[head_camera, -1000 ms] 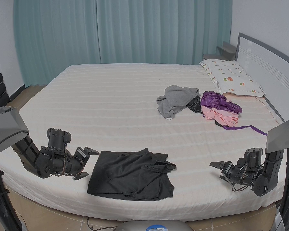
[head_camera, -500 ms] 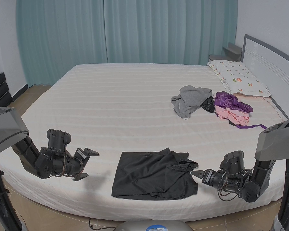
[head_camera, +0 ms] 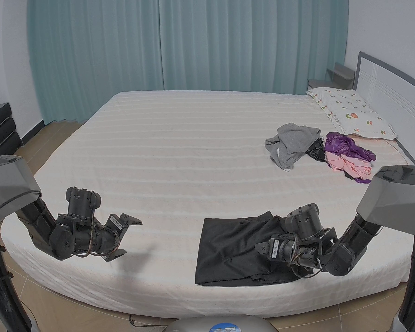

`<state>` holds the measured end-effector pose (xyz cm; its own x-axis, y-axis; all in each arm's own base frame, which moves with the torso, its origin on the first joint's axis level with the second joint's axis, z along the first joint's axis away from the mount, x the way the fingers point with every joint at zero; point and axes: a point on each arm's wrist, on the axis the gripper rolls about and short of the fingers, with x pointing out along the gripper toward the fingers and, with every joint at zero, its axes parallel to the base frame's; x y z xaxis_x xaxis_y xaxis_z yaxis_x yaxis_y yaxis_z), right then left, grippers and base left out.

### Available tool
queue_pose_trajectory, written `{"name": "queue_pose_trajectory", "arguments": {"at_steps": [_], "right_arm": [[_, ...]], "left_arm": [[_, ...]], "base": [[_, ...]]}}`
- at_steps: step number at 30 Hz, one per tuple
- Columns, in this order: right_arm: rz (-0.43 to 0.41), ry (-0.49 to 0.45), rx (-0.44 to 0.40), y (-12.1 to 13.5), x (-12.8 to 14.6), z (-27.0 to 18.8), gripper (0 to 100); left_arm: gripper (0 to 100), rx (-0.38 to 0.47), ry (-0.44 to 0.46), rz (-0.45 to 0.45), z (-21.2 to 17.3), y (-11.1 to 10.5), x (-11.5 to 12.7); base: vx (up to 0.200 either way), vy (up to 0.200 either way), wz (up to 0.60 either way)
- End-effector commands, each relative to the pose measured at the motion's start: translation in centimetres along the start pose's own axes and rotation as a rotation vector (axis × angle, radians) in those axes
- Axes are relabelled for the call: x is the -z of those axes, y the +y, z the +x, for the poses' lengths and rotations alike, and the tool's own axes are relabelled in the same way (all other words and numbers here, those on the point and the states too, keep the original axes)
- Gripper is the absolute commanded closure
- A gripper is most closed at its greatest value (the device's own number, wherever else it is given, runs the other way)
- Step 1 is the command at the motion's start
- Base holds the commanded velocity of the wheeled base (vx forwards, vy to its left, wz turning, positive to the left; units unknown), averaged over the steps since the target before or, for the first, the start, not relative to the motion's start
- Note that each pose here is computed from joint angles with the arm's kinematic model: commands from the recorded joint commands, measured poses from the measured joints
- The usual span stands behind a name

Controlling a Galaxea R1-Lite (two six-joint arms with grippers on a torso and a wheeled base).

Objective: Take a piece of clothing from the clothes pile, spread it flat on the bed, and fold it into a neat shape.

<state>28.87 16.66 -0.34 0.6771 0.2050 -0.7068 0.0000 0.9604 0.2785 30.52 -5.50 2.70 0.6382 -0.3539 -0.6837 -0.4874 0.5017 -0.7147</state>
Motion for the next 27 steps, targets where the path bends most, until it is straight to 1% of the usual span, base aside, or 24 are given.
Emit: {"name": "queue_pose_trajectory", "arguments": {"at_steps": [1,7,10,13,15,18,19,20,23,24,27], "right_arm": [[-0.025,-0.004,0.047,0.9,-0.7,1.4,0],[-0.066,0.027,0.119,-0.1,-0.8,1.4,0],[-0.069,0.031,0.171,-1.4,-0.9,1.7,0],[-0.062,0.04,0.19,-2.2,-1.0,1.8,0],[-0.06,0.057,0.211,-2.9,-0.6,1.5,0],[-0.098,0.115,0.261,-4.9,0.3,0.9,0],[-0.098,0.115,0.261,-4.9,0.3,0.9,0],[-0.095,0.141,0.29,-6.2,0.8,0.4,0],[-0.062,0.154,0.308,-7.5,0.9,-1.0,0],[-0.062,0.154,0.308,-7.5,0.9,-1.0,0],[-0.024,0.136,0.281,-8.8,0.8,-4.3,0]], "left_arm": [[0,0.006,-0.006,0.004,0.0,0.4,0.2],[0,0.009,-0.006,0.007,0.0,0.4,0.3],[0,0.009,-0.006,0.009,0.0,0.4,0.3],[0,0.009,-0.006,0.01,0.0,0.4,0.3],[0,0.008,-0.006,0.01,0.0,0.5,0.3],[0,0.009,-0.006,0.012,0.0,0.4,0.3],[0,0.009,-0.006,0.012,0.0,0.4,0.3],[0,0.007,-0.004,0.013,0.1,0.5,0.3],[0,0.007,-0.005,0.012,0.0,0.5,0.3],[0,0.007,-0.005,0.012,0.0,0.5,0.3],[0,0.007,-0.004,0.013,0.1,0.5,0.3]], "base": [[0.0,0.0,0.0],[0.0,0.0,0.0],[0.0,0.0,0.0],[0.0,0.0,0.0],[0.0,0.0,0.0],[0.0,0.0,0.0],[0.0,0.0,0.0],[0.0,0.0,0.0],[0.0,0.0,0.0],[0.0,0.0,0.0],[0.0,0.0,0.0]]}}
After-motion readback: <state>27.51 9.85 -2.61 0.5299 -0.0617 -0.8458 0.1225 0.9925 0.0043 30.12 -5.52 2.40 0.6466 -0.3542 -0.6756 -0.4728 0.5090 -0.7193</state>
